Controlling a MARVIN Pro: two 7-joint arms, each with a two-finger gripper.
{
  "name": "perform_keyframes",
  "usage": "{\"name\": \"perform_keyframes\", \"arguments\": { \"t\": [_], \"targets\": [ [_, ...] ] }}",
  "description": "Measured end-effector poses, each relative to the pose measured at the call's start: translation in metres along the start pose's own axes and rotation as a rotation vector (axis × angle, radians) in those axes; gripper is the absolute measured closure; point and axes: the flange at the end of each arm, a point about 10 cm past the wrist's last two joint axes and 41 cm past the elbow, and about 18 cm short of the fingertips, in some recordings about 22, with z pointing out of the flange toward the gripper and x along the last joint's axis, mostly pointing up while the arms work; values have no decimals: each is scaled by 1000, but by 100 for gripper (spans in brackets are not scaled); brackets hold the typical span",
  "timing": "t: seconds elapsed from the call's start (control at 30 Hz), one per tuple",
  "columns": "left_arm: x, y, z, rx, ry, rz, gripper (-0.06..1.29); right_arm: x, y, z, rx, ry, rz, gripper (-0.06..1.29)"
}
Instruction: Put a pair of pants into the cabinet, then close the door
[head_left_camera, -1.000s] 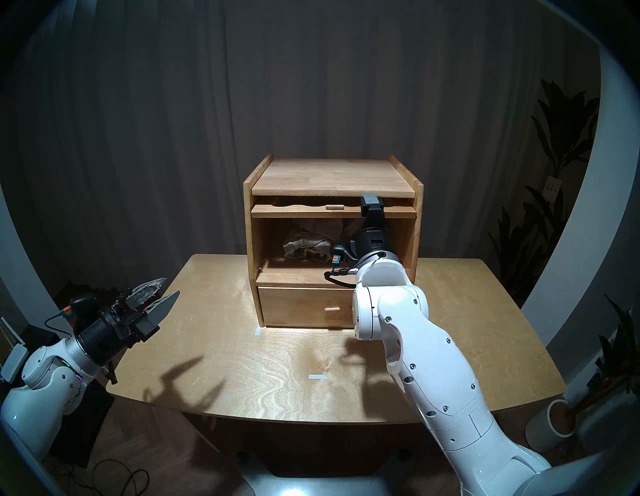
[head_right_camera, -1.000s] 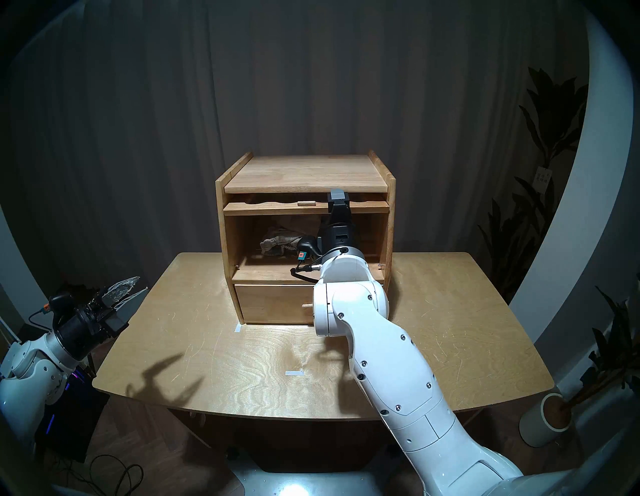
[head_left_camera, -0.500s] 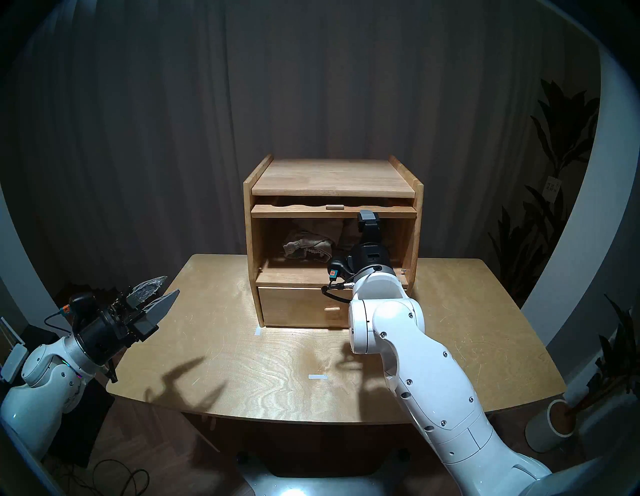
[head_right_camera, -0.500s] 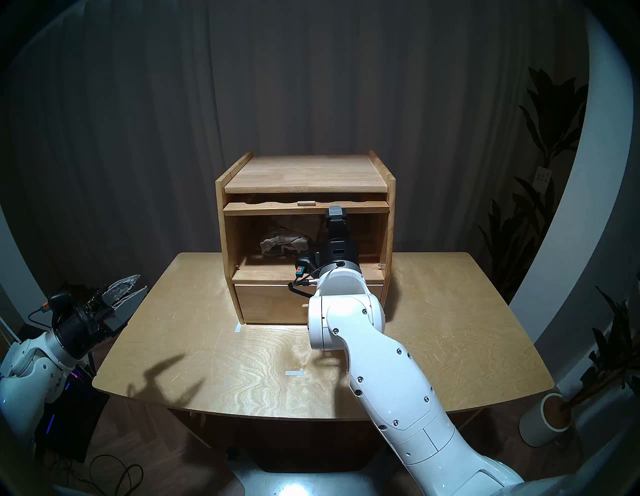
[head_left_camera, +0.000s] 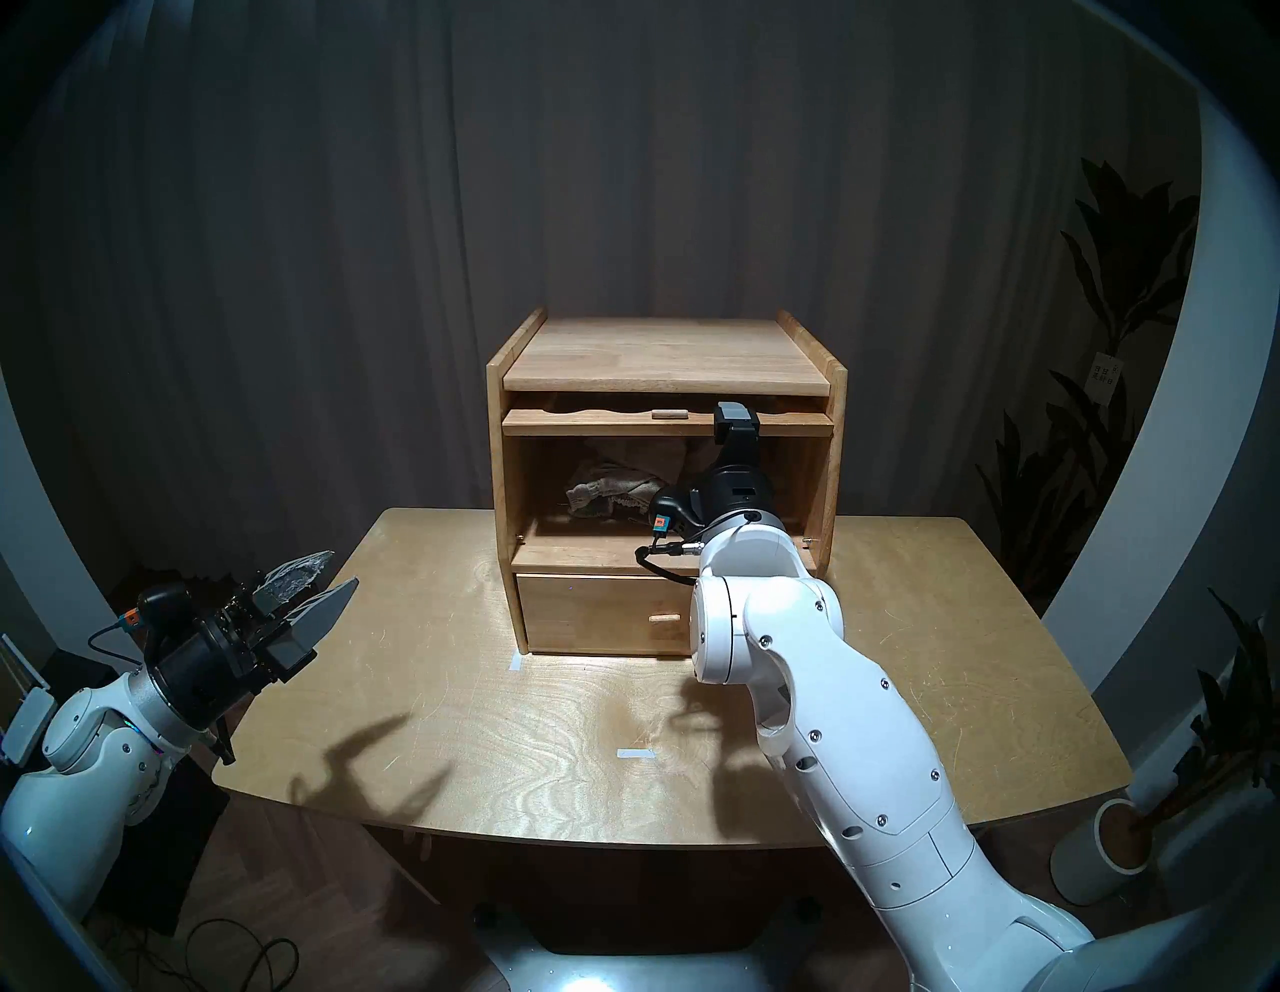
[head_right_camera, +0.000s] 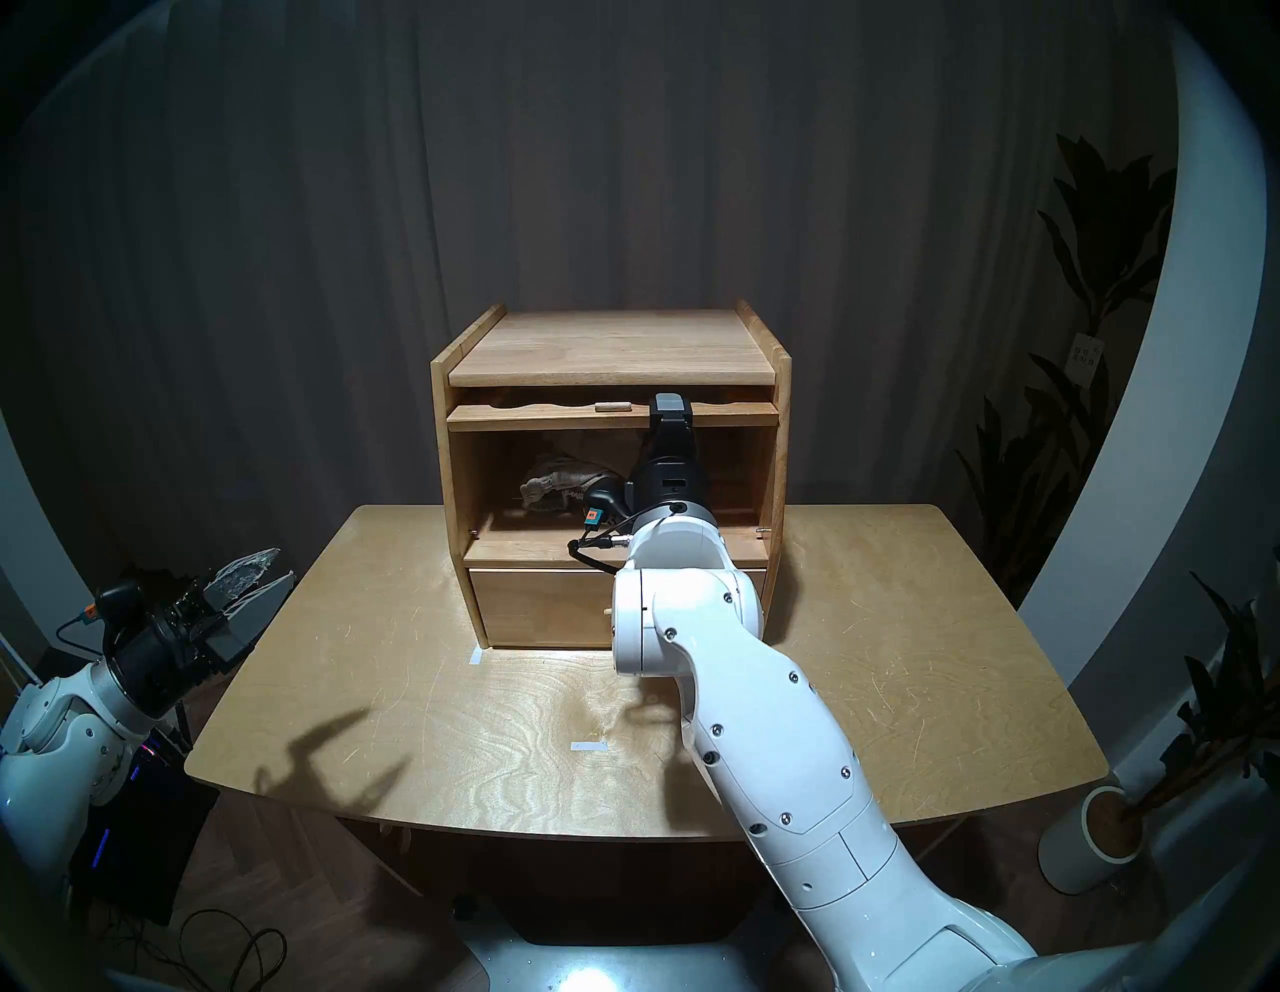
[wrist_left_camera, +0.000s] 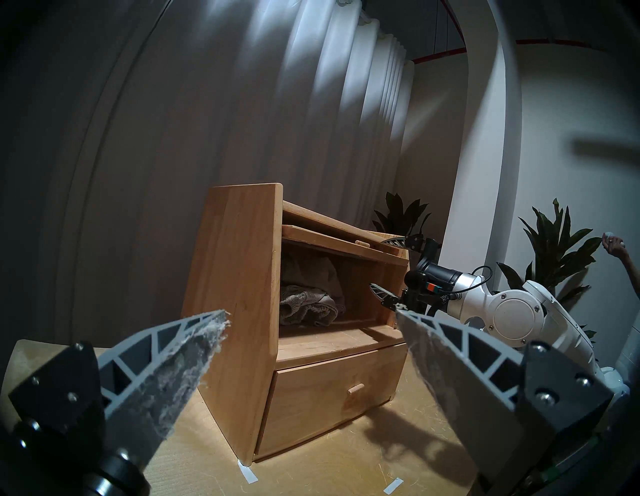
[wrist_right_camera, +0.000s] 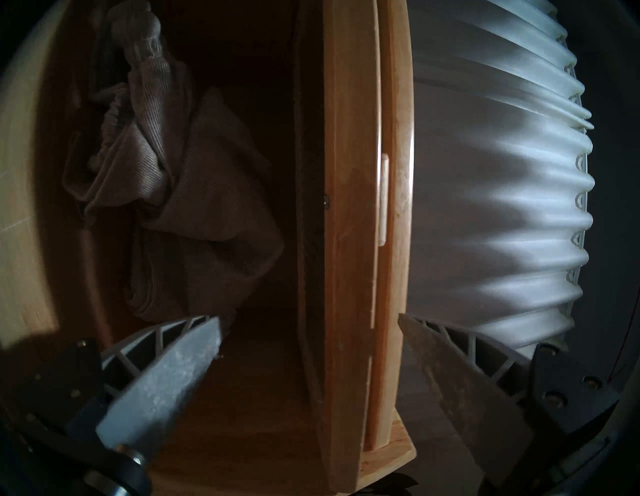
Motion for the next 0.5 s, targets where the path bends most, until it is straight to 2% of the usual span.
{"name": "perform_keyframes", "arguments": {
  "t": [0.1,0.23,0.5],
  "targets": [
    [0,0,0,0,0,0,-1,-4,-11,10,14,-8,22,-2],
    [0,0,0,0,1,0,-1,-1,-14,23,2,2,20,-2],
    [0,0,0,-1,1,1,-1,17,-14,44,-11,37,-16,-2]
  ]
}}
